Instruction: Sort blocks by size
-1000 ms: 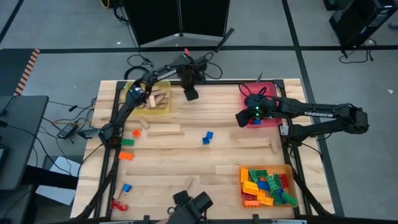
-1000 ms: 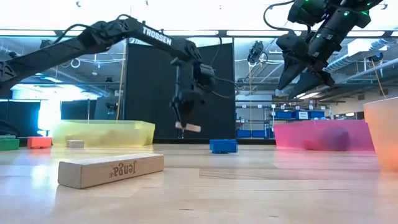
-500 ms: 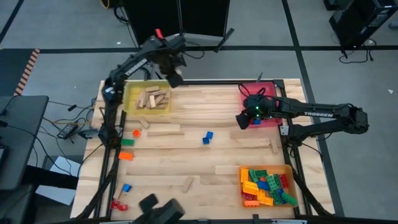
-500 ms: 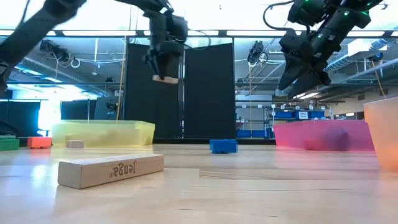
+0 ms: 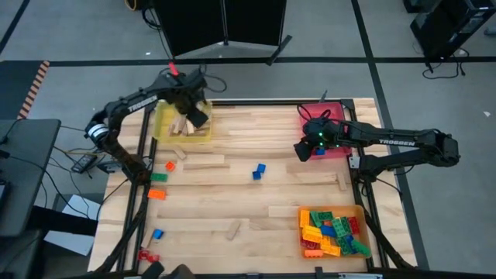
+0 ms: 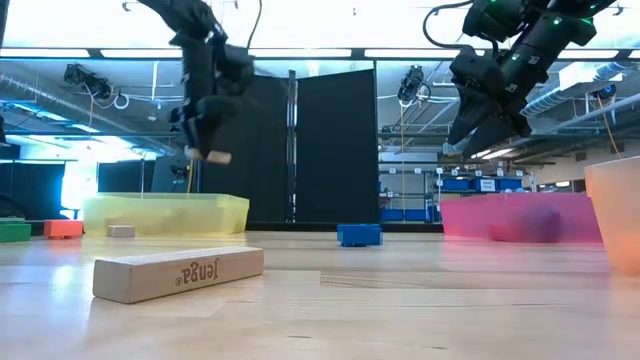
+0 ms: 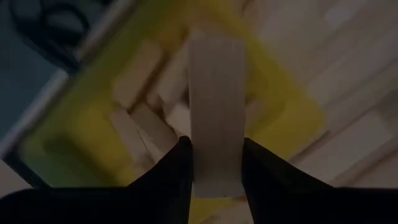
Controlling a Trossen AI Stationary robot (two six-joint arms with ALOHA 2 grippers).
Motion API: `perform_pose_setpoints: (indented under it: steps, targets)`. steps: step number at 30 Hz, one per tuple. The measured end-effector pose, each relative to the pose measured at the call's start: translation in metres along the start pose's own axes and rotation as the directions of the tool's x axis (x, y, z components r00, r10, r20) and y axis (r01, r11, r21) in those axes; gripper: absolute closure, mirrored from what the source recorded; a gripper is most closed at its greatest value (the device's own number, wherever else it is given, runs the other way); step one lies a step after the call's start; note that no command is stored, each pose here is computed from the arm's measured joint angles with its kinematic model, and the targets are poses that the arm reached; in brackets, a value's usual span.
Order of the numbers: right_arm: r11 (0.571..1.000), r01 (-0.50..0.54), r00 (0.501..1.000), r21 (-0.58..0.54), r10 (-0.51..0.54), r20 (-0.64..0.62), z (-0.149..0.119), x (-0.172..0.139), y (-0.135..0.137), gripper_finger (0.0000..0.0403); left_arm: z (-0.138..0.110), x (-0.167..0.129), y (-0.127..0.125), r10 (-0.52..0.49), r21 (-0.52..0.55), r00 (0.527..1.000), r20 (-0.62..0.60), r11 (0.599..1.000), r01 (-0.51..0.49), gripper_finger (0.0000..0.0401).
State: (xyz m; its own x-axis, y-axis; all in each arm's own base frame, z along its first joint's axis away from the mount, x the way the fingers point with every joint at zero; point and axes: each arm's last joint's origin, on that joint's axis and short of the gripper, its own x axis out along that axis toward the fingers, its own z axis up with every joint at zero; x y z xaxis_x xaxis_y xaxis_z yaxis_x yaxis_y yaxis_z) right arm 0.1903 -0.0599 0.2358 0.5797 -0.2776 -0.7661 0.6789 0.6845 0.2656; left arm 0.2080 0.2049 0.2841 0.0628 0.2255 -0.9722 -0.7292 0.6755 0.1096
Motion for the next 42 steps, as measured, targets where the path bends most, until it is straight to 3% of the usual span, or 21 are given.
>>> perform_pose_setpoints:
  steps: [5, 10, 20, 25, 30, 35, 38, 42]
  targets:
    - [1.0, 0.003, 1.0, 0.026, -0.003, 0.01, 0.001, 0.0, 0.0, 0.0162, -0.019, 0.038, -0.004, 0.004, 0.012, 0.995, -0.103, 1.0, -0.003, 0.0283]
    - [0.998, 0.004, 1.0, 0.059, -0.005, 0.015, 0.001, 0.0, 0.0, 0.0164, -0.03, 0.065, -0.007, 0.004, 0.016, 0.994, -0.11, 1.0, -0.003, 0.0279]
    - [0.99, 0.019, 0.999, 0.138, -0.025, 0.046, 0.003, 0.0, 0.0, 0.0165, -0.025, 0.065, -0.006, 0.015, 0.099, 0.998, -0.055, 0.995, -0.01, 0.0215]
    - [0.99, -0.032, 0.995, 0.14, 0.019, 0.097, 0.008, 0.0, 0.004, 0.0162, -0.019, 0.052, -0.005, 0.015, 0.137, 0.998, -0.053, 0.991, -0.007, 0.0203]
    - [0.986, -0.164, 0.962, -0.027, 0.166, 0.218, 0.021, -0.004, 0.016, 0.0162, -0.011, 0.021, -0.006, -0.008, 0.047, 1.0, 0.018, 0.999, 0.007, 0.0202]
    - [0.935, -0.236, 0.887, -0.266, 0.319, 0.333, 0.032, -0.01, 0.031, 0.0162, -0.023, -0.016, -0.022, -0.089, -0.01, 0.986, 0.141, 0.996, 0.092, 0.0202]
    - [0.914, -0.225, 0.886, -0.337, 0.336, 0.321, 0.034, -0.011, 0.038, 0.0159, -0.042, -0.036, -0.034, -0.119, -0.045, 0.967, 0.225, 0.99, 0.132, 0.0202]
    - [0.875, -0.223, 0.918, -0.43, 0.337, 0.21, 0.042, -0.005, 0.051, 0.0156, -0.071, -0.053, -0.053, -0.157, -0.102, 0.92, 0.359, 0.973, 0.206, 0.0202]
